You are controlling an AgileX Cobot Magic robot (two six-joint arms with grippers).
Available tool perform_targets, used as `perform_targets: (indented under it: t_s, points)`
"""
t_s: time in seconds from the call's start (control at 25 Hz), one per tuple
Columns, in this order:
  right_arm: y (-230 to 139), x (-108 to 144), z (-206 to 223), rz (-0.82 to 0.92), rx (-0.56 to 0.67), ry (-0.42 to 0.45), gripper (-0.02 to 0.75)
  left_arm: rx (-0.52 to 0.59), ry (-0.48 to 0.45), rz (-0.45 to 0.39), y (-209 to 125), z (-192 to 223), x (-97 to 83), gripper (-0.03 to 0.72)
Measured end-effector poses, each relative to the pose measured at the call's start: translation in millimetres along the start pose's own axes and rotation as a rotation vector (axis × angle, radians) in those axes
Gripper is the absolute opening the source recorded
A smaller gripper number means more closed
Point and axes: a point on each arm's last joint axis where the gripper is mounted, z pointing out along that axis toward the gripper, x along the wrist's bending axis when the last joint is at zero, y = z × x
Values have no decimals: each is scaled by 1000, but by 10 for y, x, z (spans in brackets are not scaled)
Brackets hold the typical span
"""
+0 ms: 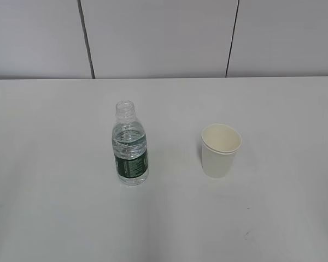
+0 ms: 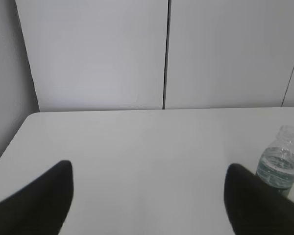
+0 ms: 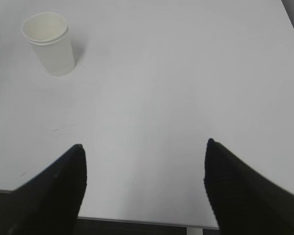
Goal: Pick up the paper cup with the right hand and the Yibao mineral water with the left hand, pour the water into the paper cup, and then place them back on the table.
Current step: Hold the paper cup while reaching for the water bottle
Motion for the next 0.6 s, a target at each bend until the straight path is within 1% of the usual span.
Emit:
perform_targets:
  t_s: [0.32, 0.48, 0.6]
  points:
    - [26, -2, -22, 0, -21, -1, 585, -69, 5, -14, -189, 239, 9, 575]
    - [32, -2, -22, 0, -27, -1, 585, -132, 11, -17, -194, 290, 15, 575]
    - [45, -3, -33, 0, -37, -2, 585, -134, 13, -19, -186, 350, 20, 575]
